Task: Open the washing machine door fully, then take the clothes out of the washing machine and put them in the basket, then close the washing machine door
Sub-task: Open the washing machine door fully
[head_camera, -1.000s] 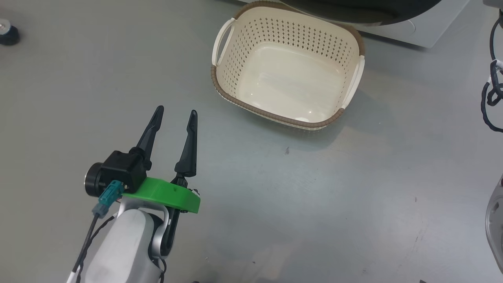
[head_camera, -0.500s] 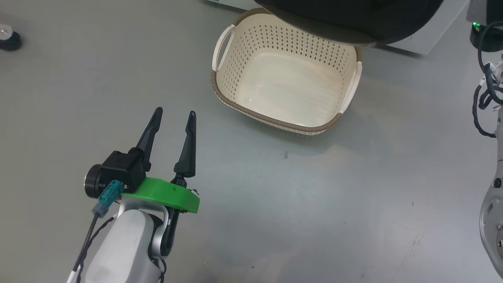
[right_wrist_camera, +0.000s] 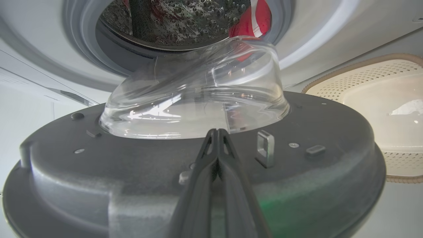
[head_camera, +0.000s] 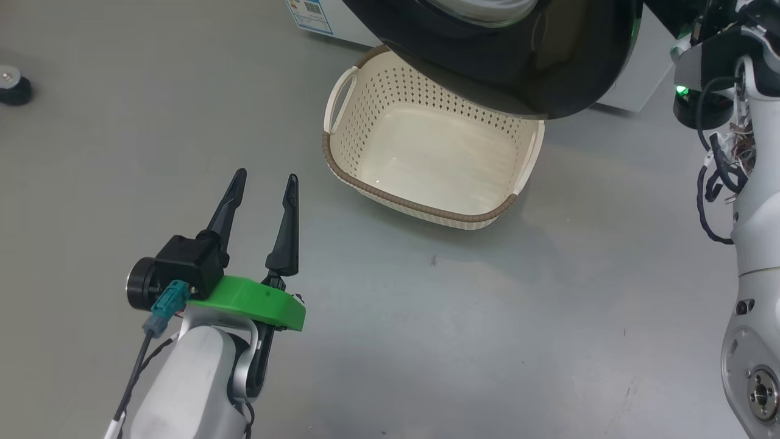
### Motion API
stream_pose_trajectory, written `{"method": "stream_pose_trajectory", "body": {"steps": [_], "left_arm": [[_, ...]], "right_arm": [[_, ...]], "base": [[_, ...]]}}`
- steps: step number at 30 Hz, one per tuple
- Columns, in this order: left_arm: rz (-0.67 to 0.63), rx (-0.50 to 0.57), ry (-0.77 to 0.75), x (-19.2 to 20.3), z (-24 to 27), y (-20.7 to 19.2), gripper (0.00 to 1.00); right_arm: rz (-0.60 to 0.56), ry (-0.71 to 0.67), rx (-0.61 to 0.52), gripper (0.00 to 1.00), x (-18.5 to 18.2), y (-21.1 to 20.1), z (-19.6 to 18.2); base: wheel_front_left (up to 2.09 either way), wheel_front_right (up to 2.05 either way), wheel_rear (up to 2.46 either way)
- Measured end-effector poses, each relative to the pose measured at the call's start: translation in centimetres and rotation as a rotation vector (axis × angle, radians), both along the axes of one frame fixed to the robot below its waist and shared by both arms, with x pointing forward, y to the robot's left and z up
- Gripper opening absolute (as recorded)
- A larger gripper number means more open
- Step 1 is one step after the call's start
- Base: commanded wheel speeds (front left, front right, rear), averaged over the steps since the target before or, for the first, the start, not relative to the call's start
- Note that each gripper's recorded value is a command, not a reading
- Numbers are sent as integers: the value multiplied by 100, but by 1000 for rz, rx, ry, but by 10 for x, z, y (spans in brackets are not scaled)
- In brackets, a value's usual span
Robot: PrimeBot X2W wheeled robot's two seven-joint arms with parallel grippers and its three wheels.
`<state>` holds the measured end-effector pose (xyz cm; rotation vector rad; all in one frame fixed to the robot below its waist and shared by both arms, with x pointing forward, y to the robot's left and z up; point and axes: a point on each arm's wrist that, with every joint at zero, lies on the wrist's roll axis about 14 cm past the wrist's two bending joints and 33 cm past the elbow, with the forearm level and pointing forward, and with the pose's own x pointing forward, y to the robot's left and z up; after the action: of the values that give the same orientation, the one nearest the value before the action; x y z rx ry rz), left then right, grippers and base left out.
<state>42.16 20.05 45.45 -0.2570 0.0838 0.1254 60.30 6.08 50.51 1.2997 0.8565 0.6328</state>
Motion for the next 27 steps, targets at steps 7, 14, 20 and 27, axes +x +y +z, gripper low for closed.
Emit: {"method": "stream_pose_trajectory", "body": {"steps": [7,14,20,27], "left_arm": [[-14,2,-23,0,8,-4,100],[-22,6,-34,-4,13,-8,100],[-28,9,-42,-9,17,-10,100],[-36,11,-53,-14,21,-13,100]], "right_arm": [[39,22,10,0,-16,4,3],[81,40,17,0,-34,8,4],[101,62,29,0,-49,9,3],[124,71,46,0,-64,9,7]], "base": [[0,0,0],[0,0,0],[0,0,0],[0,0,0]]}}
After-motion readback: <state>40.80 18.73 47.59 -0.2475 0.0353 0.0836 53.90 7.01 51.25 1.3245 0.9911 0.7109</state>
